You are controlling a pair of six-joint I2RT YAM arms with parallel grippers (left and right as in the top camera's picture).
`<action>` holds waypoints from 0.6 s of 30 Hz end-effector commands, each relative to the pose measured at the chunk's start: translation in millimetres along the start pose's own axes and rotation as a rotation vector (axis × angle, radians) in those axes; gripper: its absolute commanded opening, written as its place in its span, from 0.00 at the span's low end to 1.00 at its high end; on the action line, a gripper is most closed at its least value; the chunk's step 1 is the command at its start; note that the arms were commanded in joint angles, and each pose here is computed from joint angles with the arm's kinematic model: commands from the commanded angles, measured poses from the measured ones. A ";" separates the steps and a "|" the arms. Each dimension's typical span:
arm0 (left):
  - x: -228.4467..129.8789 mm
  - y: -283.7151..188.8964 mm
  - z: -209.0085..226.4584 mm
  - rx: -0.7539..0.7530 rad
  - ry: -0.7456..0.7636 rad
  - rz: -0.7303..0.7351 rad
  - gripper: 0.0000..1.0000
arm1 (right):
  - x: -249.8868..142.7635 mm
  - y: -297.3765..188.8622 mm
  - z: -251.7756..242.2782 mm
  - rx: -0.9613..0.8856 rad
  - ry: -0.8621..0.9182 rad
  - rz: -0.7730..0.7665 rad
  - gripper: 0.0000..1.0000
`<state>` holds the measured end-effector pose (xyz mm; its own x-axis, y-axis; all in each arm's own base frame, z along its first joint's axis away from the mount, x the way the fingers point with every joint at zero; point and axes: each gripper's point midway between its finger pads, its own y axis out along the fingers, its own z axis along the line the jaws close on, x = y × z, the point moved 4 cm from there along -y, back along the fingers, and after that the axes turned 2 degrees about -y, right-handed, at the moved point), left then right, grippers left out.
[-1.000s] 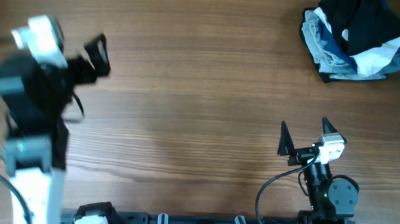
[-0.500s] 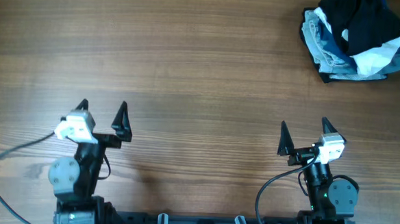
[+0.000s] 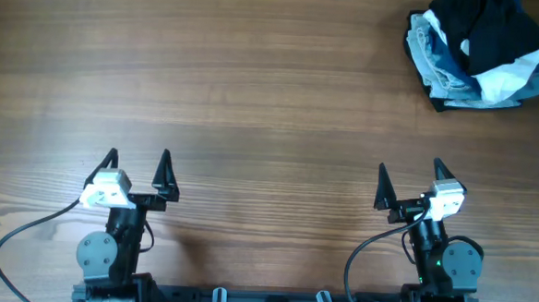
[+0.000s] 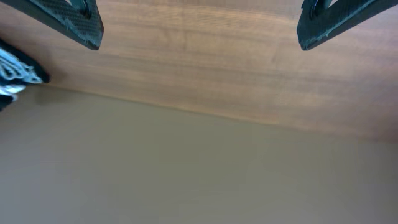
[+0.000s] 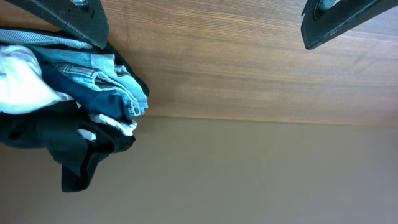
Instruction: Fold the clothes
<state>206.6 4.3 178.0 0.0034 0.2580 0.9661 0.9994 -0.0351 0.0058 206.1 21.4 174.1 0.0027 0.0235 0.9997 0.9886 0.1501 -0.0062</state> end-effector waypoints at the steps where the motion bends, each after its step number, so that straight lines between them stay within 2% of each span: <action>1: -15.6 -1.1 8.9 0.057 -0.016 0.062 1.00 | 0.7 -0.2 -1.3 -0.010 0.015 -0.005 1.00; 18: -14.6 -1.1 9.5 0.062 -0.015 0.057 1.00 | 0.7 -0.2 -1.3 -0.010 0.015 -0.005 1.00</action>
<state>206.1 8.9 162.8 0.0633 0.2667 0.9617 0.9978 0.0001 -0.0657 206.1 21.4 174.1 0.0027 0.0235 0.9997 0.9886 0.1501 -0.0062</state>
